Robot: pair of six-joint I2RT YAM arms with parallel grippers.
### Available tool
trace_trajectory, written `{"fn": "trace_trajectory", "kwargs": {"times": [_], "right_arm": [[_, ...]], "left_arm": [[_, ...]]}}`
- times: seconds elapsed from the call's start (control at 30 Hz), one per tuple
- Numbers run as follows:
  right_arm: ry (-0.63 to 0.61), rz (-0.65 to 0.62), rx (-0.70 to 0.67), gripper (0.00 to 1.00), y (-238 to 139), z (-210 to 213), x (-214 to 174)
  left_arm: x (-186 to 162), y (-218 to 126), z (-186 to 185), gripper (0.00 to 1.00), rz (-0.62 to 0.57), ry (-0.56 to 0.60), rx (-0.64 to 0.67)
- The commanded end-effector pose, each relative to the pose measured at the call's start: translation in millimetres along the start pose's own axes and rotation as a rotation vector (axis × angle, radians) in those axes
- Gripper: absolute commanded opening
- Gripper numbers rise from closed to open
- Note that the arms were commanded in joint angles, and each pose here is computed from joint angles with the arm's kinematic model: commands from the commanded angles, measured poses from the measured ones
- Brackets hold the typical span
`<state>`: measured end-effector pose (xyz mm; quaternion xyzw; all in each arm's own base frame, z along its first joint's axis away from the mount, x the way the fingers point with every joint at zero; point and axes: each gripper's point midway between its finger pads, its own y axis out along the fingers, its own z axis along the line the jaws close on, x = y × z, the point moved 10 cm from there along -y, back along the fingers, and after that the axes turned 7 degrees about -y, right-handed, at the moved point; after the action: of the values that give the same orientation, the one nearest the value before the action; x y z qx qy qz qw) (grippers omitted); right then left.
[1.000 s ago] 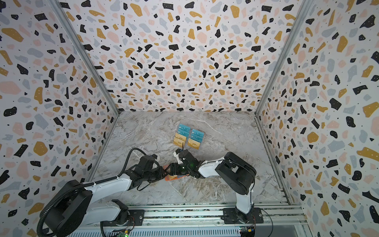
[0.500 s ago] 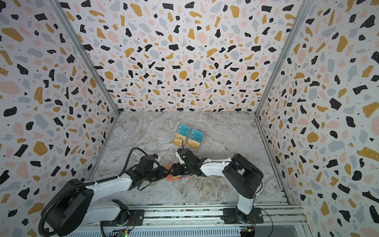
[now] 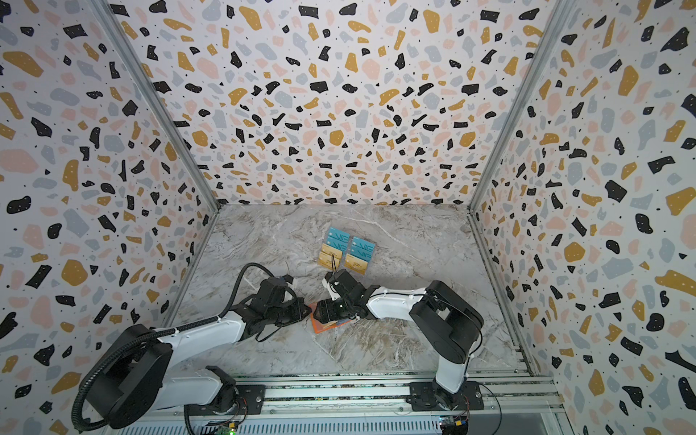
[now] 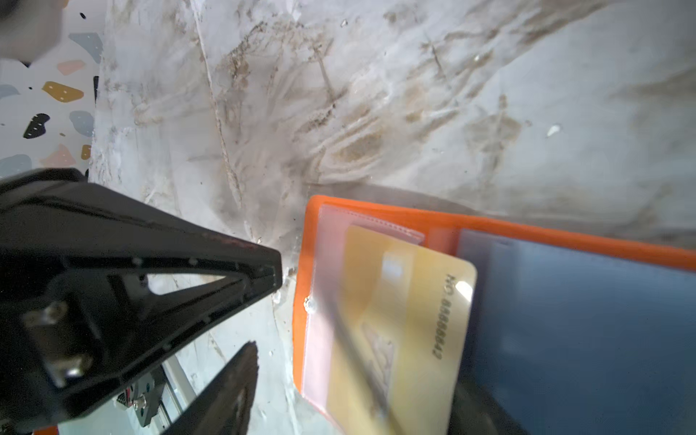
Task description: Put the credit cards into the card holder
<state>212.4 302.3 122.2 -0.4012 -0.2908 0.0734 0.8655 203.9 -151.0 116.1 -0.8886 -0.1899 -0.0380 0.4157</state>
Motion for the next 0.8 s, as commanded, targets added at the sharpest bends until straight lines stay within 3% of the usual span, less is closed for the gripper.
{"fn": "trace_trajectory", "kwargs": {"times": [0.0, 0.37, 0.77], "right_arm": [[-0.016, 0.042, -0.062, 0.72, -2, -6, -3], [-0.063, 0.056, -0.128, 0.7, -3, -12, -7], [-0.141, 0.099, -0.018, 0.69, 10, 8, -15]], "left_arm": [[2, 3, -3, 0.0, 0.011, 0.02, -0.012], [-5, 16, 5, 0.0, 0.08, -0.002, -0.001], [-7, 25, 9, 0.0, 0.108, -0.026, -0.025]]}}
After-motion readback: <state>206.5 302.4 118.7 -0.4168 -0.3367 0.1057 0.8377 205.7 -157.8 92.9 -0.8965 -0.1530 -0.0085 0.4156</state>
